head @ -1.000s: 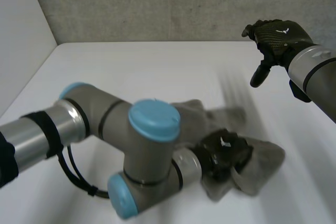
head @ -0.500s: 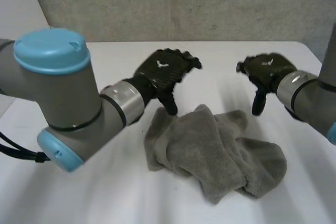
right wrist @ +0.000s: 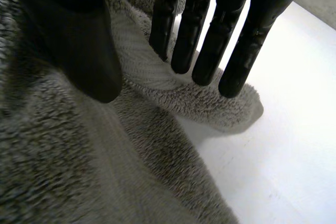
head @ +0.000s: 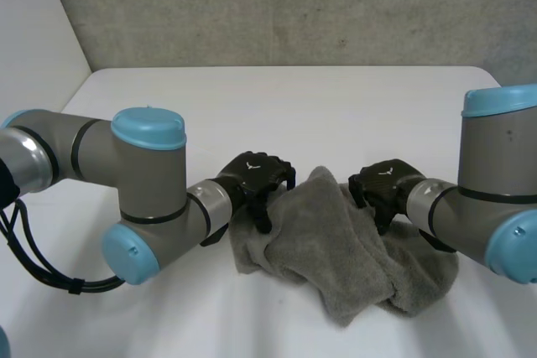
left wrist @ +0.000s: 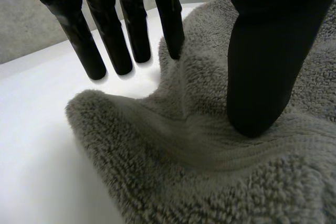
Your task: Fold the towel.
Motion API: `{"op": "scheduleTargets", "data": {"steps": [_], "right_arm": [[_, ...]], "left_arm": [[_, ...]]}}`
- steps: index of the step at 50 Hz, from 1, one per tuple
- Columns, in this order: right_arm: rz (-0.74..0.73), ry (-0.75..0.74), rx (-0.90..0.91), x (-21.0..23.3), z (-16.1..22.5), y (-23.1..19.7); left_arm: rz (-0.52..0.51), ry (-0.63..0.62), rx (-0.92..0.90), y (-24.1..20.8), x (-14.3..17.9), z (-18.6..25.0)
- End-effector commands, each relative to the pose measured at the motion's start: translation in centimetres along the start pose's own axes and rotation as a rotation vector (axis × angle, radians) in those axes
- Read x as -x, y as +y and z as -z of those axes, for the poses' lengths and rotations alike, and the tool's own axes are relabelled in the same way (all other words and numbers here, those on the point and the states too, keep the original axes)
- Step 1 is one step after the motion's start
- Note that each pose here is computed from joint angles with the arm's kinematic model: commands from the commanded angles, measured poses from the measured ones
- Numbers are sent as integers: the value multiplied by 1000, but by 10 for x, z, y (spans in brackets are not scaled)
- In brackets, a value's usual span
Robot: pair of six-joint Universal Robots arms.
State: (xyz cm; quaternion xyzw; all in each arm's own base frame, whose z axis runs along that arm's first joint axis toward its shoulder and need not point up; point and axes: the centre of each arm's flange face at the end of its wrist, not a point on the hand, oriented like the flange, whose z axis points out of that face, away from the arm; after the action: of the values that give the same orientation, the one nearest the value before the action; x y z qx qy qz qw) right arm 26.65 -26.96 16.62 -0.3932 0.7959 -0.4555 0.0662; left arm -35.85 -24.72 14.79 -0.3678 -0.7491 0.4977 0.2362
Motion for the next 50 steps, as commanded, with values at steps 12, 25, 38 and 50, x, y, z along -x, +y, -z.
{"op": "scheduleTargets", "data": {"steps": [12, 25, 38, 50], "right_arm": [[257, 465, -865, -71, 41, -173], [327, 152, -744, -23, 31, -117], [625, -75, -295, 8, -20, -4], [587, -37, -199, 0, 3, 14]], "left_arm": [[-71, -338, -576, -189, 68, 20], [166, -361, -568, -155, 84, 44], [287, -373, -88, 8, 77, 38], [206, -365, 19, 32, 56, 74]]}}
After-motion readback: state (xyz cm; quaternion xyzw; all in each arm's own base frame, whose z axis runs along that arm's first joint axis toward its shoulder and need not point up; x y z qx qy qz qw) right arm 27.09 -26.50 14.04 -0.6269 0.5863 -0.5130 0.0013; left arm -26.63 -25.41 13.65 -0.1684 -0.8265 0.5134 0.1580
